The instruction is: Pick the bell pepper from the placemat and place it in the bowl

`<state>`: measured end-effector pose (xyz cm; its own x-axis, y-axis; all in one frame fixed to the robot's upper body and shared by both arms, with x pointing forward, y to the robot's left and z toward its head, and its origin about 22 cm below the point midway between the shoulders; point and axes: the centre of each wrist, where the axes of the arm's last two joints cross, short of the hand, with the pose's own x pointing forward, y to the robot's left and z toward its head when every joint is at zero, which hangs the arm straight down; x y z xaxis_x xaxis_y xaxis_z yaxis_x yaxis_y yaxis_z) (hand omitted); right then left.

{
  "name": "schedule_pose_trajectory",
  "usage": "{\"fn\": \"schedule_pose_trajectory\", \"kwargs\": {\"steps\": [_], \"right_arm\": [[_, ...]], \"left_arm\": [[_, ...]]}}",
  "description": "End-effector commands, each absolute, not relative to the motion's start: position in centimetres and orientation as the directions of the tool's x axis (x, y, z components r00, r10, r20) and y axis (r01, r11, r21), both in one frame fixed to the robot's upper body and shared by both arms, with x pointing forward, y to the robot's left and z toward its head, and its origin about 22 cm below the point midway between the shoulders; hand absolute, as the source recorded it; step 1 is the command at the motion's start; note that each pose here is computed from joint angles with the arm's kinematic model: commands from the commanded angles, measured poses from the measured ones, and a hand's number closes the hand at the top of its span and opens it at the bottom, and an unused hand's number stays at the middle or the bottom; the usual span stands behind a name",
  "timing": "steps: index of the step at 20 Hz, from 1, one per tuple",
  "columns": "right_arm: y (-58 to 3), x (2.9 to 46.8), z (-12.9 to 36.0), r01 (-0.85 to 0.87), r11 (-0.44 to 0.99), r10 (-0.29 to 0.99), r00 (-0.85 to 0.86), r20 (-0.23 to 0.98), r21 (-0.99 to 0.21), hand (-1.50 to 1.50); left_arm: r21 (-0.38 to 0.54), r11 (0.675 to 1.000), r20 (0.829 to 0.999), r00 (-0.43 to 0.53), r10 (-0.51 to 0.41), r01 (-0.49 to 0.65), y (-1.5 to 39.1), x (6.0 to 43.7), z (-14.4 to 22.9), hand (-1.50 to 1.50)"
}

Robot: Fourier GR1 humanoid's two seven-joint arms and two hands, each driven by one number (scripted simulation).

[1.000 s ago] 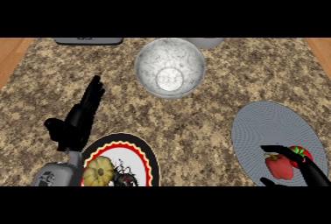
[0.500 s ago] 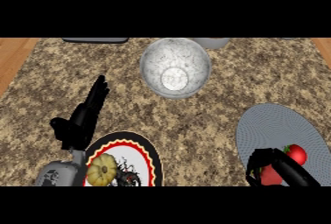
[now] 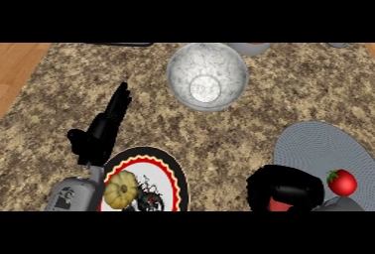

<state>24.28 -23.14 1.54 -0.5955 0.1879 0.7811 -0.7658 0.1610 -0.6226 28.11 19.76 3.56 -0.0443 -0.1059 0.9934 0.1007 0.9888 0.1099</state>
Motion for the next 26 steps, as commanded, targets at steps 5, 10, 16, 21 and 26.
{"fn": "schedule_pose_trajectory", "kwargs": {"steps": [5,10,16,21,26], "right_arm": [[-23.1,26.1,8.8,-0.82,0.109,-0.297,-0.566,0.769,-0.562,1.5],[-25.0,27.2,16.1,-0.758,0.201,-0.336,-0.648,0.683,-0.62,1.5],[-27.0,28.6,22.6,-0.705,0.278,-0.25,-0.709,0.659,-0.652,1.5],[-23.4,29.6,25.5,-0.716,0.32,-0.208,-0.692,0.692,-0.62,1.5],[-19.5,31.2,26.4,-0.684,0.375,-0.141,-0.709,0.691,-0.626,1.5]], "left_arm": [[0.111,0.993,0.994,-0.03,-0.11,0.047,20.9,28.0,3.1,0.0],[0.127,0.991,0.992,-0.026,-0.126,0.033,21.5,27.8,3.2,0.0],[0.11,0.993,0.994,-0.032,-0.109,0.039,22.5,27.4,3.4,0.0],[0.12,0.992,0.993,-0.02,-0.119,0.027,20.5,28.5,2.3,0.0],[0.105,0.994,0.994,-0.045,-0.104,0.025,21.0,29.1,2.9,0.0]]}}
